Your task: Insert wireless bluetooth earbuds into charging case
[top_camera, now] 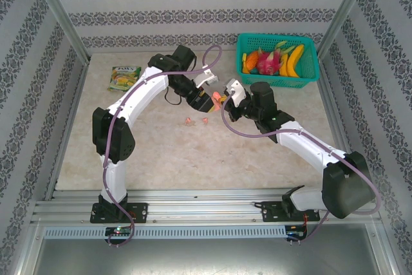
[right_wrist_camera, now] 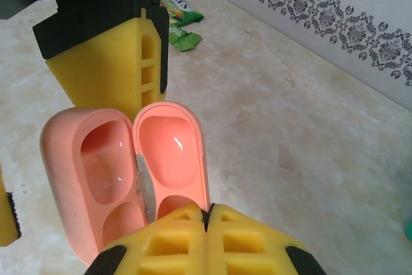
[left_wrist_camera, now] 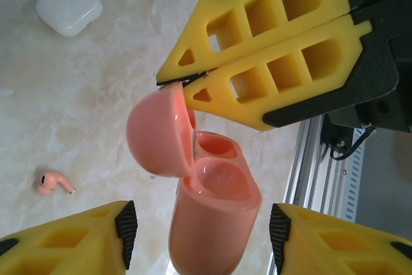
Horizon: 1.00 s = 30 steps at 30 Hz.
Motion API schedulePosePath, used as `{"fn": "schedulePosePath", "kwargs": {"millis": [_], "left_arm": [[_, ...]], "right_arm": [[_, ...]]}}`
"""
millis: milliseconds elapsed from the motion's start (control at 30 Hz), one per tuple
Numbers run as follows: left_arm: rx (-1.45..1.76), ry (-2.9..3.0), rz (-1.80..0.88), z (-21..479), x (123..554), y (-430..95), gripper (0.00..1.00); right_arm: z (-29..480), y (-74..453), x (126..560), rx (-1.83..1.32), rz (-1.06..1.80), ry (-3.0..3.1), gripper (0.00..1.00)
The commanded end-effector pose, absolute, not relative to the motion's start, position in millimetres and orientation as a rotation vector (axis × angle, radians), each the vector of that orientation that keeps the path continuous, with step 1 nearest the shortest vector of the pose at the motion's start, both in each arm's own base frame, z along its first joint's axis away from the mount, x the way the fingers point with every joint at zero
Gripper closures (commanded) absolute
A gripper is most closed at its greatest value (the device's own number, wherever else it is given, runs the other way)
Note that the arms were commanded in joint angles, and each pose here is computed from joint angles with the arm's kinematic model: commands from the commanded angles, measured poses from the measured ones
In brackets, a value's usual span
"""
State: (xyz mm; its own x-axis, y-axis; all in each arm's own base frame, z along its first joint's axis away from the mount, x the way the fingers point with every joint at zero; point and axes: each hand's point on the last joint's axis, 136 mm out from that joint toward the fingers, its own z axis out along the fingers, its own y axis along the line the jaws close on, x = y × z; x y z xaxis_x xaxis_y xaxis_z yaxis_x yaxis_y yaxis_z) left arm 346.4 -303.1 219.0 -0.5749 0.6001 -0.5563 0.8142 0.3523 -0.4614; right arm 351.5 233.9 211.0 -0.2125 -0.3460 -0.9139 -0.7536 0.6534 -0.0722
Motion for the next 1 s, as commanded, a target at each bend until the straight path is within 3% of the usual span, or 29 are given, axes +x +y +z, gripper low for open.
{"fn": "schedulePosePath", "kwargs": {"millis": [0,567,967], "left_arm": [[1.258,2.32,-1.099,223.9,346.4,-305.2,0.44],[1.257,2.308,-1.139,224.0,348.2,-309.5,0.59],[1.272,2.311,-1.115,226.5,348.4,-307.7,0.59]], "right_arm": [[236.5,244.2,349.7,-0.883,0.519,1.738,1.0],[235.7,247.3,351.5,-0.888,0.525,1.747,1.0],[229.5,243.4,352.5,-0.89,0.501,1.765,1.0]]}}
